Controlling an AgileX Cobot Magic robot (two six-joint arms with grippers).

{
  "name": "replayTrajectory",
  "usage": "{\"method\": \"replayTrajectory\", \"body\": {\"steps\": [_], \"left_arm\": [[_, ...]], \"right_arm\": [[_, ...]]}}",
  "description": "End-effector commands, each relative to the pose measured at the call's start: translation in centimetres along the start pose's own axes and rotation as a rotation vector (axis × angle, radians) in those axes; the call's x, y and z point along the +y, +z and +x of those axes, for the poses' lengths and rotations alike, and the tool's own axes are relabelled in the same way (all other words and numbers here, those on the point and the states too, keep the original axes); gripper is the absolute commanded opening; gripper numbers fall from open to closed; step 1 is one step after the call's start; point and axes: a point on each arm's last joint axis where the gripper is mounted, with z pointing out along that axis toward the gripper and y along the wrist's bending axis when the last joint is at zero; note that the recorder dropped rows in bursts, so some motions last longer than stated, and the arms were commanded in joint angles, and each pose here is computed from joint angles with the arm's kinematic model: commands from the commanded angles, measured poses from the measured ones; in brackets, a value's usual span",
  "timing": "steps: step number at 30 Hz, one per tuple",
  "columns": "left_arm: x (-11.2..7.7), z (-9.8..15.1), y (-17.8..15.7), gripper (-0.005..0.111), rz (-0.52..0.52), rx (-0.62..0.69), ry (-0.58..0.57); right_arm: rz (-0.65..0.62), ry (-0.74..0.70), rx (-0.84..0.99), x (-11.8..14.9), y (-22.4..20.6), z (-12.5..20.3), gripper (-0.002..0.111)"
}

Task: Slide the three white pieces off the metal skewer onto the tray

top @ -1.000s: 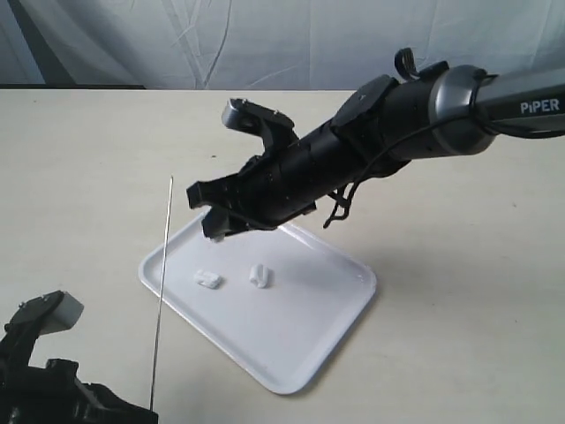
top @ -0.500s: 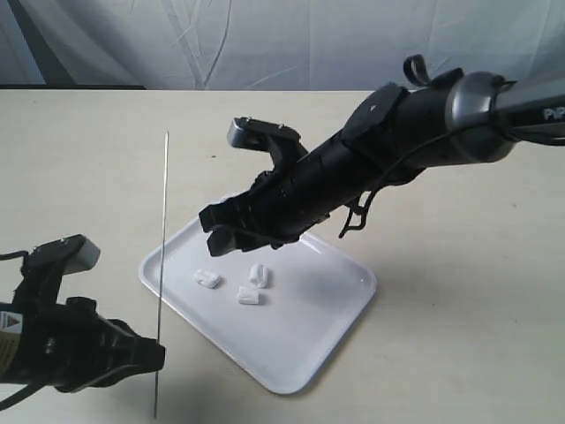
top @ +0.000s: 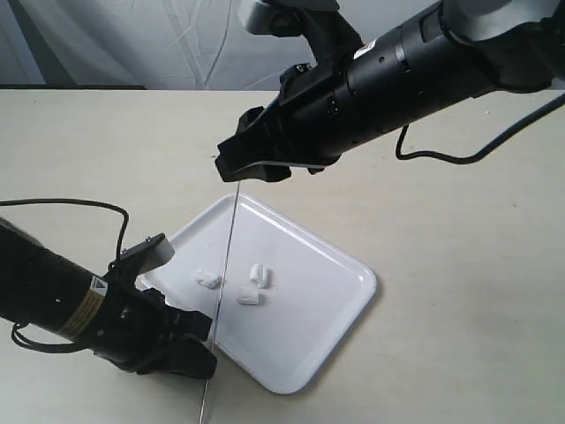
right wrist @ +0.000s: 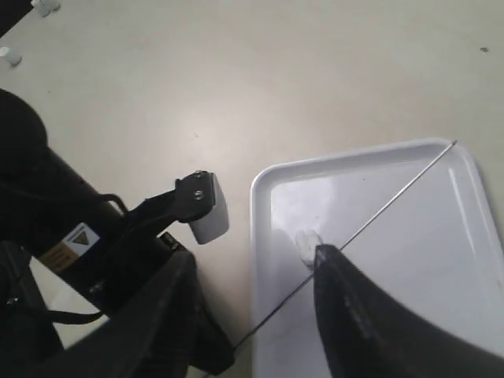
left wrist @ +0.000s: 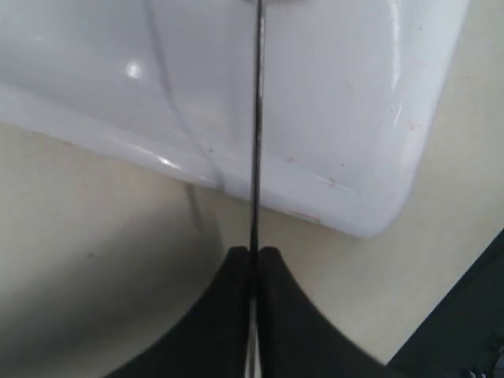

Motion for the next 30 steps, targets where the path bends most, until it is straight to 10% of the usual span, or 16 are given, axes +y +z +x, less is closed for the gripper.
{"method": "replayTrajectory", "body": {"steps": [1,6,17,30], "left_arm": [[0.3,0.1,0.6,0.003,0.006,0.034,-0.016],[0.3,0.0,0.7,0.039,0.001,0.033,-0.007],[-2.4,-1.3,-5.5,0.041,0.436,-0.04,0.164],[-7.0,3.4,-17.0,0.041,0.169,-0.655,0.88]], "right_arm": [[-0.023,-0.009,0.029,0.5,-0.6,0.2,0.045],[-0.022,0.001,0.026,0.5,-0.6,0.2,0.045],[0.172,-0.125,-0.212,0.2,-9.4,-1.4,0.045],[0.339,-0.271,-0.539,4.3,-19.1,3.4,0.045]]}}
